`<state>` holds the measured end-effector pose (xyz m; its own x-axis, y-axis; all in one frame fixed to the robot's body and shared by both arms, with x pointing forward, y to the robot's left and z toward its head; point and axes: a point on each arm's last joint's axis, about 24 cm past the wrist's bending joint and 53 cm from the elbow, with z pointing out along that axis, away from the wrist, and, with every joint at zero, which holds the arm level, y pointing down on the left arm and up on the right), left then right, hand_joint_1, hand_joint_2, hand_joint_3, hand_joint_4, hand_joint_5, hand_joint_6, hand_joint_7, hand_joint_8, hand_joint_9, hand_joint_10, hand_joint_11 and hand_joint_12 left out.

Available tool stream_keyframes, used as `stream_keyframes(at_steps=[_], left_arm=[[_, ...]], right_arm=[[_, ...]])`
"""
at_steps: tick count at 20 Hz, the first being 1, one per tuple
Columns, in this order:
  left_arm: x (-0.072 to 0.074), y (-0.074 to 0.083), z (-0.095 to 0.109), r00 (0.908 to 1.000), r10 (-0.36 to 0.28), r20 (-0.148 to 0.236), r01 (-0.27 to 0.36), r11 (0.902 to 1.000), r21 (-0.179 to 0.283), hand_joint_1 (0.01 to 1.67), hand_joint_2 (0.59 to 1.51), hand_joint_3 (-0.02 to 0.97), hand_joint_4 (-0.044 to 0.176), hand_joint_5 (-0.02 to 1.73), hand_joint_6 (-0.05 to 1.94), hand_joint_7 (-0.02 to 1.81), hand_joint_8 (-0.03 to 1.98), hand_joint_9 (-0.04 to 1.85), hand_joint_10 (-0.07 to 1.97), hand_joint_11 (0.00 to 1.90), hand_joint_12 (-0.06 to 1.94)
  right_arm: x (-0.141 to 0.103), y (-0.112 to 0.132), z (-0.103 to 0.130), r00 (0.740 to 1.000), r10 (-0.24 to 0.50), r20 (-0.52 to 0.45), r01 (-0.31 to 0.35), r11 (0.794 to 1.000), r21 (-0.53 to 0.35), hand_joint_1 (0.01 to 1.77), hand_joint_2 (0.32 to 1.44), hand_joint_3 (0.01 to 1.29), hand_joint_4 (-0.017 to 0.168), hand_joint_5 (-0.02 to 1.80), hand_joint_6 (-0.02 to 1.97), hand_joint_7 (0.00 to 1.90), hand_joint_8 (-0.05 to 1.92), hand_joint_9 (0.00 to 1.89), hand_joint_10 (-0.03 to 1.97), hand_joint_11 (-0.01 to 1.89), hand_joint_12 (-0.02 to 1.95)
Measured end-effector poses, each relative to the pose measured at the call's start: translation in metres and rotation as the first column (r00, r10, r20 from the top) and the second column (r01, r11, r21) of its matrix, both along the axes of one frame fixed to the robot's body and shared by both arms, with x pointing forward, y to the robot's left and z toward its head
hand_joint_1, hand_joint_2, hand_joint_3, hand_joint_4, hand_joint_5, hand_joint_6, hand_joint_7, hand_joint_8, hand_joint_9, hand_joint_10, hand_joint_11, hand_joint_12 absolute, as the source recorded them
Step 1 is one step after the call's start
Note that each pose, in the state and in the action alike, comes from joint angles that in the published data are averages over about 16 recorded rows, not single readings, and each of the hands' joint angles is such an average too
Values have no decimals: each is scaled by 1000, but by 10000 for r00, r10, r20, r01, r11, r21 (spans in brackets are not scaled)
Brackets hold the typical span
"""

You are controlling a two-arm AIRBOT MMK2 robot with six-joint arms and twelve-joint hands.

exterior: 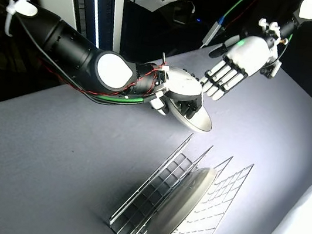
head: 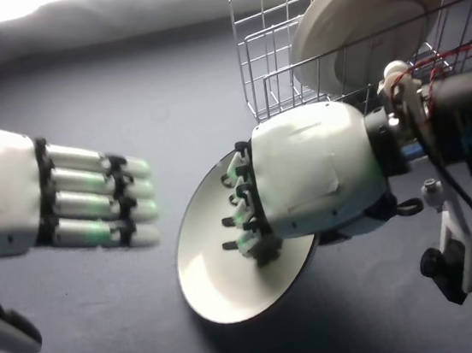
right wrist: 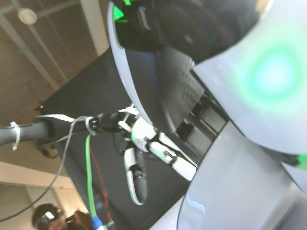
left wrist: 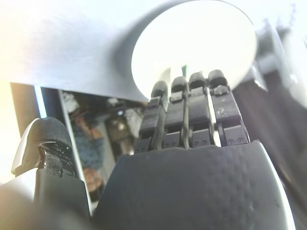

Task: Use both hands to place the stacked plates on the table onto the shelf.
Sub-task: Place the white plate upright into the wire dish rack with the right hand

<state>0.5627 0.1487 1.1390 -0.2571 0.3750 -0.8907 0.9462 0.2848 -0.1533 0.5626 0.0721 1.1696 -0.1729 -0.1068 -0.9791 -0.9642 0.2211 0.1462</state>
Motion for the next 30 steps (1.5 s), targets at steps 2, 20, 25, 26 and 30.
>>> stream_keyframes(at_steps=[2,20,25,26,30], left_arm=[[4,4,9,9994,282,197,-280,9995,-118,20,1119,12,-2,49,18,39,6,18,9,19,8],[52,49,32,9583,2390,1564,-2424,9702,29,20,1116,12,-2,53,14,38,6,22,9,21,9],[57,57,27,9499,2414,1986,-2549,9659,452,20,1115,12,-2,59,14,46,7,24,9,22,19],[58,58,26,9490,2384,2063,-2544,9656,544,20,1115,12,-2,59,14,46,7,23,9,21,20],[61,63,21,9438,2269,2403,-2555,9621,951,19,1113,11,-2,59,14,47,8,22,9,20,19]], right_arm=[[2,-4,11,9997,-180,-143,183,9995,263,1293,966,13,-2,844,529,935,588,924,1043,829,1031],[36,-27,91,9176,-1315,-3751,2622,9096,3224,1355,972,12,-2,972,974,1053,816,919,1072,818,1027],[49,-35,107,8704,-1338,-4738,3358,8651,3726,1357,971,12,-2,972,988,1058,810,920,1070,816,1011],[53,-37,110,8584,-1339,-4952,3531,8544,3812,1358,971,12,-2,971,988,1058,811,919,1071,814,1009],[66,-46,124,7934,-1217,-5964,4333,8010,4130,1361,971,13,-3,969,982,1058,816,918,1073,811,1008]])
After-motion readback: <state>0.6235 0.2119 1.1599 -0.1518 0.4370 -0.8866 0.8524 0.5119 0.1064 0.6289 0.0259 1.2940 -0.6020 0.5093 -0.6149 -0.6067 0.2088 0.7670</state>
